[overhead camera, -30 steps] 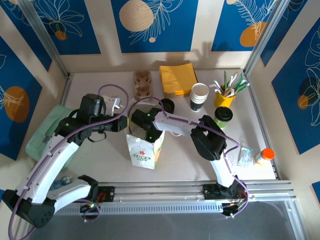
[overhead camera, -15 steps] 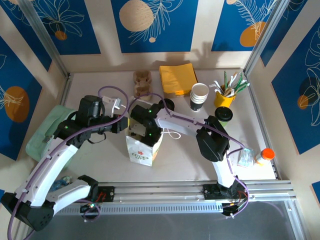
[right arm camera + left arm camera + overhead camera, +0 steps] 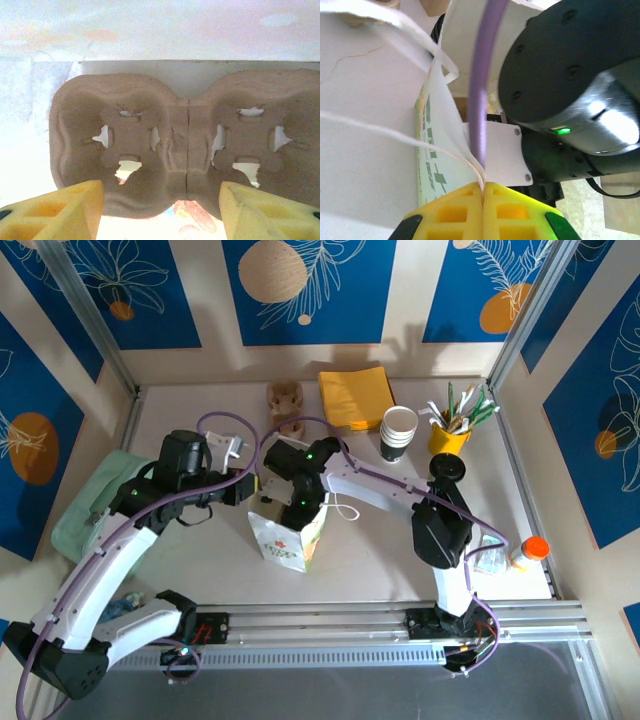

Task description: Pack the takeout coffee

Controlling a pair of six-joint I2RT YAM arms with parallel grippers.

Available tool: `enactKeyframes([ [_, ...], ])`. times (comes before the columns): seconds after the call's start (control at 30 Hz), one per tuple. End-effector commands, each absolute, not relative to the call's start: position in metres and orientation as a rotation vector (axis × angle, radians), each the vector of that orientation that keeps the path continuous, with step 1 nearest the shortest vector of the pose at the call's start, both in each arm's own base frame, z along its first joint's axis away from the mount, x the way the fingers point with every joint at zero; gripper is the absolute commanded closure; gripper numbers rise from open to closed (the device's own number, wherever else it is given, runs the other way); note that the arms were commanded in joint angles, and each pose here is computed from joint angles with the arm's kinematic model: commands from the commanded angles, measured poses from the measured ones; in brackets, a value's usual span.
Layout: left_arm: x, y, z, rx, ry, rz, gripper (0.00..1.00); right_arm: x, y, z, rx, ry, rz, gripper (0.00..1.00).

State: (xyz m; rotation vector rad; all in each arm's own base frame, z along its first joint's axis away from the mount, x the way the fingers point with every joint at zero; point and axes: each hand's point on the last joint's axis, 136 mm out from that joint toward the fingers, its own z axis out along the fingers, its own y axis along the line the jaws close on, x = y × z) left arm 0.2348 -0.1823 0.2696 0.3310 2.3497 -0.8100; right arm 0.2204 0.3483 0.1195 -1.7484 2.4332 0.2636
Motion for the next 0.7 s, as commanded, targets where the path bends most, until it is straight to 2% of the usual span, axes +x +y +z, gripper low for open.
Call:
enactKeyframes([
  [0.0, 0.232, -0.182, 0.264, 0.352, 2.370, -0.793, 1.00, 0.219, 0.365, 0.155, -1.710, 2.316, 0.346, 0.38],
  [0.67, 0.234, -0.184, 0.268, 0.356, 2.366, -0.806, 1.00, 0.220, 0.377, 0.200, -1.602, 2.217, 0.476, 0.44],
])
